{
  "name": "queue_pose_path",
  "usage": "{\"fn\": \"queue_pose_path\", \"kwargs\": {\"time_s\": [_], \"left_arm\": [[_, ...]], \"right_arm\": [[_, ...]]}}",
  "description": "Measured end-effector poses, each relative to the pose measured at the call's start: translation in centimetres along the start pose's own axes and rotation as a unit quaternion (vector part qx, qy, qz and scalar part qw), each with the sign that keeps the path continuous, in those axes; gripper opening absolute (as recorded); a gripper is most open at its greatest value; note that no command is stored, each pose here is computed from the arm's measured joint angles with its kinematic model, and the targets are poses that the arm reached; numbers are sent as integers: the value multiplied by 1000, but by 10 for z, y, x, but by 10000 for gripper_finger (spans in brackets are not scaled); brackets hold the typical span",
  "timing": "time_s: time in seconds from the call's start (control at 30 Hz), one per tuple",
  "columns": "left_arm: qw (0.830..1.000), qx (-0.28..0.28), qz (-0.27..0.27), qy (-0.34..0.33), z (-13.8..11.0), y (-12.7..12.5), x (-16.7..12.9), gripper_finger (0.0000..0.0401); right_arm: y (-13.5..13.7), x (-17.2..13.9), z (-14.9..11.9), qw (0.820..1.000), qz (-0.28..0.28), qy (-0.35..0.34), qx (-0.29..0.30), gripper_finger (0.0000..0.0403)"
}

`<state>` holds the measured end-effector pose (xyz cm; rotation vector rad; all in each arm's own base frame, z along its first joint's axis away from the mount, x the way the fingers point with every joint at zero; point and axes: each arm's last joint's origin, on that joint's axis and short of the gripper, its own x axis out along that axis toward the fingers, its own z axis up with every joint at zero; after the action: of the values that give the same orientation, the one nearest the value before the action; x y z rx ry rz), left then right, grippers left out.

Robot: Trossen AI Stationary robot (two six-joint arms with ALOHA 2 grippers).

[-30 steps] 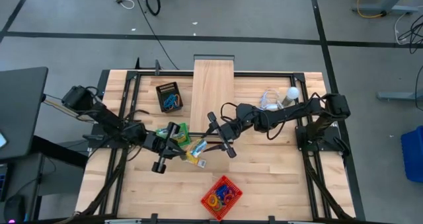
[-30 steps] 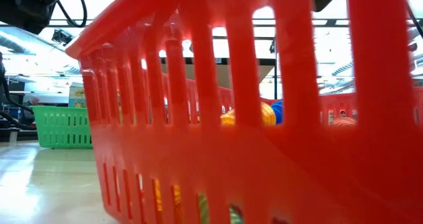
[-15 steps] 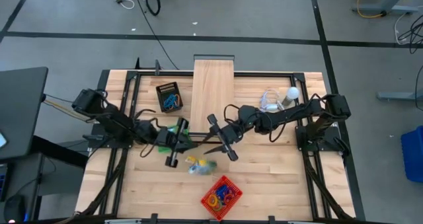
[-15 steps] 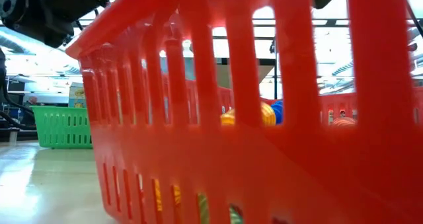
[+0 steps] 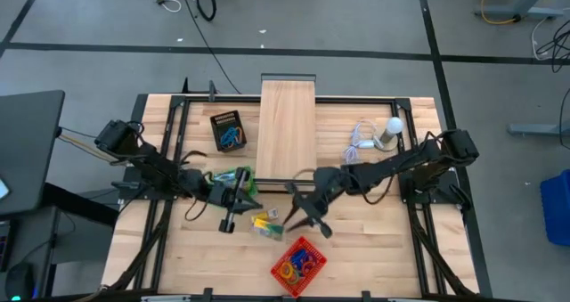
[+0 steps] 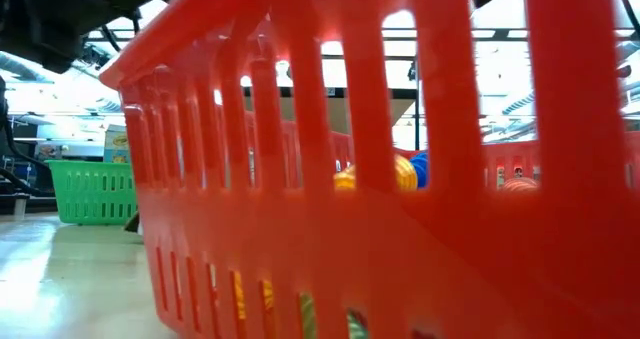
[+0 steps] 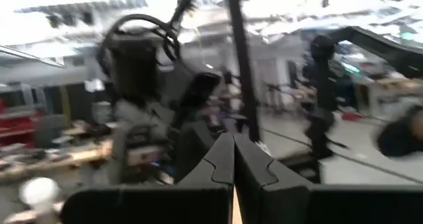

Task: Pick & Place Office Desk Supplies
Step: Put the large yellow crayon box into the green basket

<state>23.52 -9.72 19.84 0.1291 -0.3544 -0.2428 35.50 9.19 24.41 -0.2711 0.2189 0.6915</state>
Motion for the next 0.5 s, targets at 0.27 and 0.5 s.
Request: {"fn": "queue_pose_path", "kwargs": {"time_s": [0.27, 0.5], "left_arm": [[988, -75, -41, 126, -20, -26, -10, 21], [979, -85, -46, 181, -25, -47, -18, 113]], "right_arm": [[27, 11, 5, 986, -73, 149, 12, 149], [29, 23, 22, 975, -75, 203, 58, 229]]}}
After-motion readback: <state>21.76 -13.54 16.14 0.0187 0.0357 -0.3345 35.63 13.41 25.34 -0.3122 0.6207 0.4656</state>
